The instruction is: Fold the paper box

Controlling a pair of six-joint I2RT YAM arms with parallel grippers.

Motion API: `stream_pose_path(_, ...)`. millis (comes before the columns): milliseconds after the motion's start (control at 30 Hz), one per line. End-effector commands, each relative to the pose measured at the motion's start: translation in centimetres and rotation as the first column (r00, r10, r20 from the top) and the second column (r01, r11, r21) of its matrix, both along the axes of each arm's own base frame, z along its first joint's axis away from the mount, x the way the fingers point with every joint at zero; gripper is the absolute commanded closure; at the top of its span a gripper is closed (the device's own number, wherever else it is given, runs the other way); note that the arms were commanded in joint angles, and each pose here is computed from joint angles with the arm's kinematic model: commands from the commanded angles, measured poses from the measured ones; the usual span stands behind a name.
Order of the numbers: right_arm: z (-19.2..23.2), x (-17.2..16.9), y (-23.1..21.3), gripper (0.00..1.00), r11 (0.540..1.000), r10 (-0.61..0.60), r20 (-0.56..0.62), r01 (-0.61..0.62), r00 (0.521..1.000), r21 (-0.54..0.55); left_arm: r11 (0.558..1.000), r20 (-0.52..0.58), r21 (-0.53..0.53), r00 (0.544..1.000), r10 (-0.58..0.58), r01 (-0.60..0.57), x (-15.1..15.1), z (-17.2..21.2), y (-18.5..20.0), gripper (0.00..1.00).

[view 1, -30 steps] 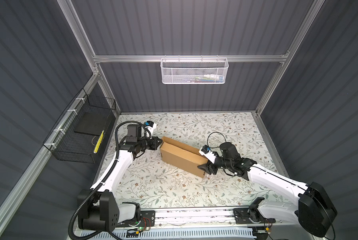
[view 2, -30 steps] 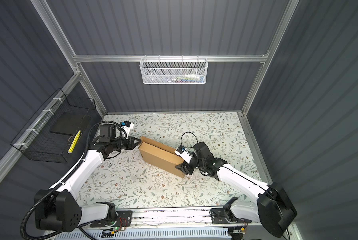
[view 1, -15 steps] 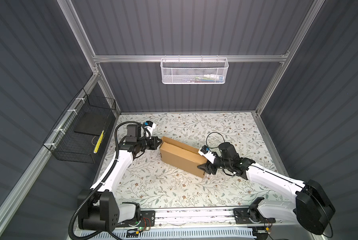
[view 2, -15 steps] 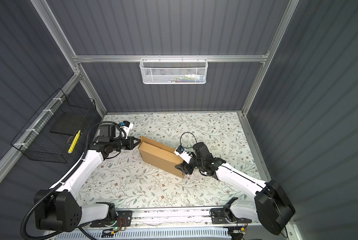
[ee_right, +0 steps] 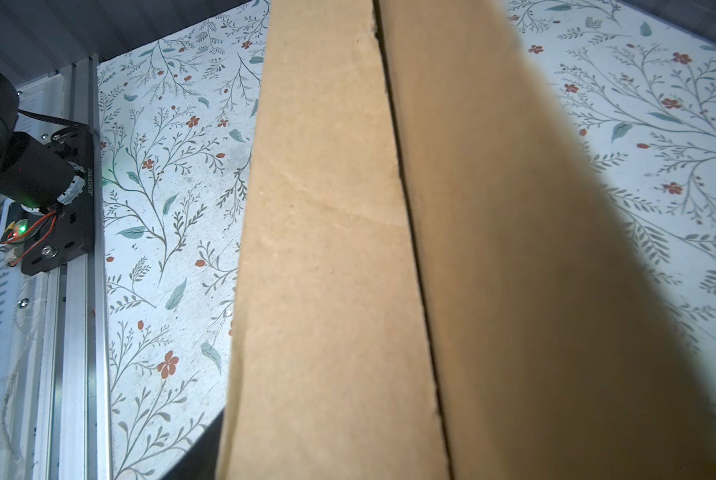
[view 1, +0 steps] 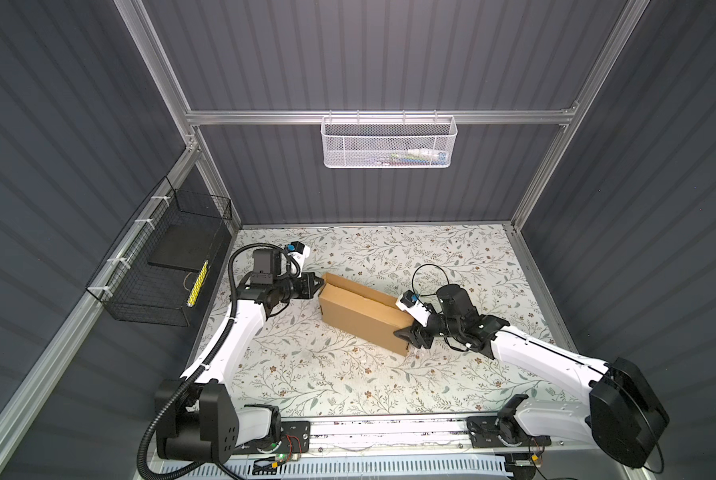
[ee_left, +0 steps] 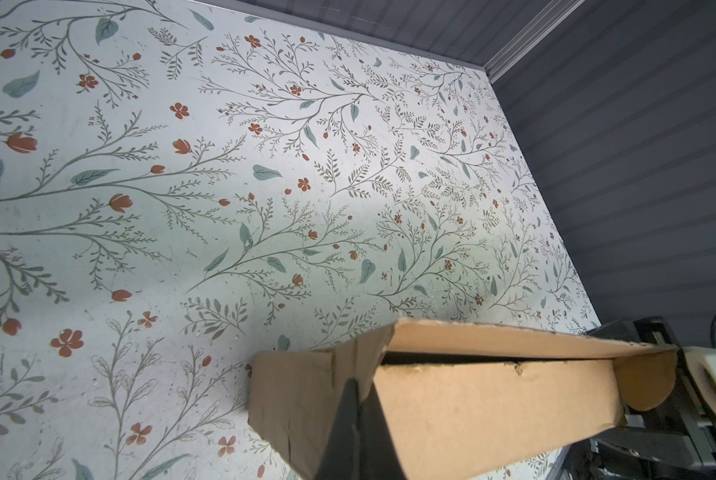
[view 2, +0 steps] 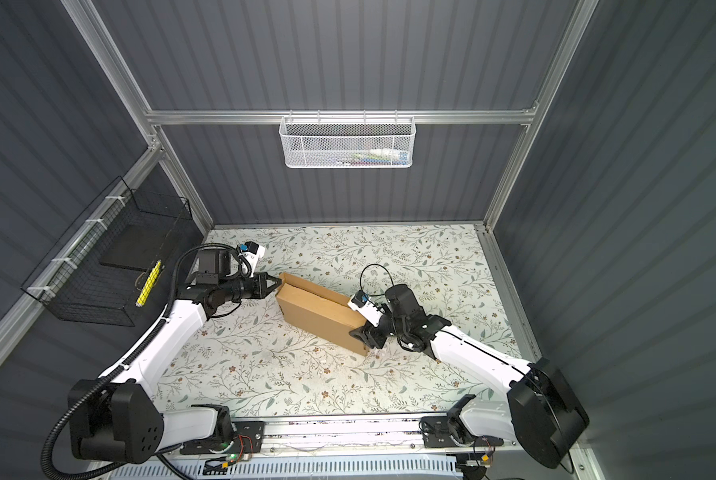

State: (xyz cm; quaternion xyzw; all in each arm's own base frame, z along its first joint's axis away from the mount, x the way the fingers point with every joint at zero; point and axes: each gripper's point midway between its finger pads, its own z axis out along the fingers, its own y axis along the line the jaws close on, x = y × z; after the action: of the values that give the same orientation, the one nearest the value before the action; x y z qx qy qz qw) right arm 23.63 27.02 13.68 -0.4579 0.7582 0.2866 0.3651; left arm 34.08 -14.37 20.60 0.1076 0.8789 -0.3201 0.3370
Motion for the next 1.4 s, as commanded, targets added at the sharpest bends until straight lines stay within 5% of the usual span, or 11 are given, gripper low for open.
stream_pose_path(0,-0.7,-0.3,0.1,0.41,1.000,0.005,-0.026,-0.005,1.000,-0.013,0.998,-0.007,-0.049,1.000,-0.027,0.027,-0.2,1.5,-0.8,0.96)
stream_pose_path(1367,-0.4,0.0,0.2,0.35,1.000,-0.002,-0.022,0.001,1.000,-0.007,0.999,-0.061,-0.043,0.998,0.013,-0.015,-0.8,1.0,-0.4,0.95)
